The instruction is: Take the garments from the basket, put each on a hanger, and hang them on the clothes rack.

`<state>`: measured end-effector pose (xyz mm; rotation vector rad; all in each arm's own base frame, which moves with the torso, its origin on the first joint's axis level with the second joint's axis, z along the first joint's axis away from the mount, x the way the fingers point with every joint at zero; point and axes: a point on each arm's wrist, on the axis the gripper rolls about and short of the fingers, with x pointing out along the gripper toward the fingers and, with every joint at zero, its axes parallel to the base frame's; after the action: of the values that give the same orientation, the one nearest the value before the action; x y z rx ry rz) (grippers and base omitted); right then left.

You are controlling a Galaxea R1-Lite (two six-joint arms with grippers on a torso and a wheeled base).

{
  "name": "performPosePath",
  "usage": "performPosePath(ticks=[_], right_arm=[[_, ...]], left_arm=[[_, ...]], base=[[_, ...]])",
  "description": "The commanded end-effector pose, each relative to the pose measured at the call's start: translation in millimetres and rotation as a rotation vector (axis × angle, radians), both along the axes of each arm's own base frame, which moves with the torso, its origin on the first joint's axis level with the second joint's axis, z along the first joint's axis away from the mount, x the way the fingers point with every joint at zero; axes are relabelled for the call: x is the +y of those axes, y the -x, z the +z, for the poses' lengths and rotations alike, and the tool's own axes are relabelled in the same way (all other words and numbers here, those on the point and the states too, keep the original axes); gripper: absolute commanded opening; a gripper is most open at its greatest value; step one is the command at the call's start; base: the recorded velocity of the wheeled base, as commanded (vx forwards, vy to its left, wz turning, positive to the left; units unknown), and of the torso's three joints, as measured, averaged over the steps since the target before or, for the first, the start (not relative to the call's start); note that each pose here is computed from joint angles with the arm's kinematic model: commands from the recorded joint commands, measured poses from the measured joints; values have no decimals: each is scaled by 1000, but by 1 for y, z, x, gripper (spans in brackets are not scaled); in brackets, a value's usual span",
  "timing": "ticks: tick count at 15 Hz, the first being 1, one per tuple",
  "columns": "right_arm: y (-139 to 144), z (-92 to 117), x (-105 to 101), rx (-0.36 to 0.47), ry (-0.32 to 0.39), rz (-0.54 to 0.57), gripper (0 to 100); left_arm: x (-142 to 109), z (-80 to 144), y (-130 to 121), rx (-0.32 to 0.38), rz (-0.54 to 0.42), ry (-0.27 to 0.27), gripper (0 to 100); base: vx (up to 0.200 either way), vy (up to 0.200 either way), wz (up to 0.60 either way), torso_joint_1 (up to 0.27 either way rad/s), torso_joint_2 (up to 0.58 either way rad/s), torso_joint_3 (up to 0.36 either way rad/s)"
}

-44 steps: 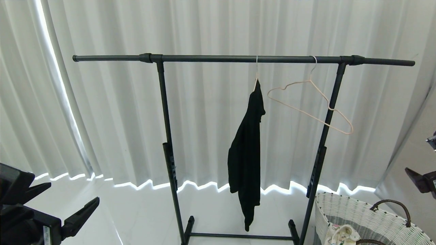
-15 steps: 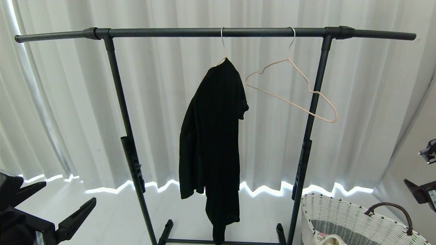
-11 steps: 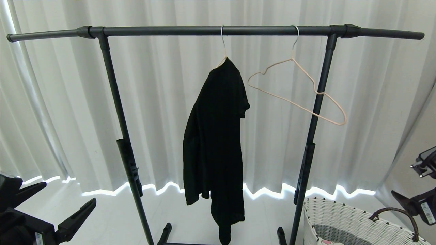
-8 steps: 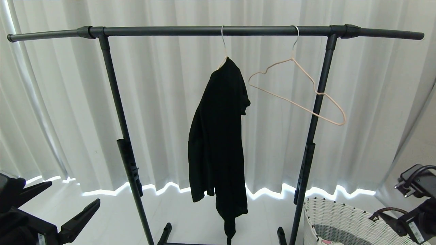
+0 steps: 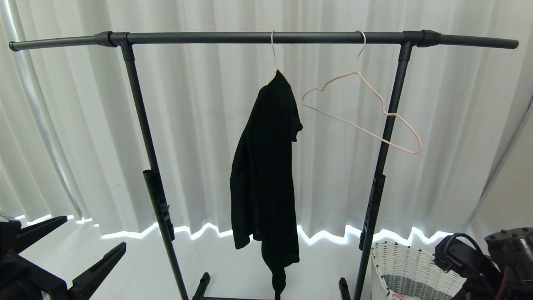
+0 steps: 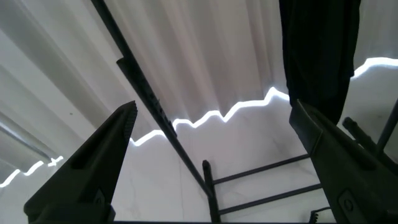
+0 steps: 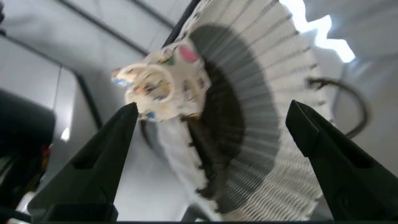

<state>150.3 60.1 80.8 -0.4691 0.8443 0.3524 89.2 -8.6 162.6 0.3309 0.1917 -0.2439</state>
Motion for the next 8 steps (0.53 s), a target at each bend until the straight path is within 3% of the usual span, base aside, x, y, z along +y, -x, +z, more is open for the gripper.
performPosePath(ticks=[1,5,8], right_arm=[[-13,-26,8,144,32,-32,100],[-36,-47,15,222,67,-108,100],[-56,-57,16,223,111,-196,100]], left_arm=[[0,1,1,-9,-1,-1,100],[-1,-2,8,-22,-18,-3,100],[-1,0,7,-26,-16,-3,100]], base=[[0,0,0,0,0,0],[0,0,0,0,0,0],[0,0,0,0,0,0]])
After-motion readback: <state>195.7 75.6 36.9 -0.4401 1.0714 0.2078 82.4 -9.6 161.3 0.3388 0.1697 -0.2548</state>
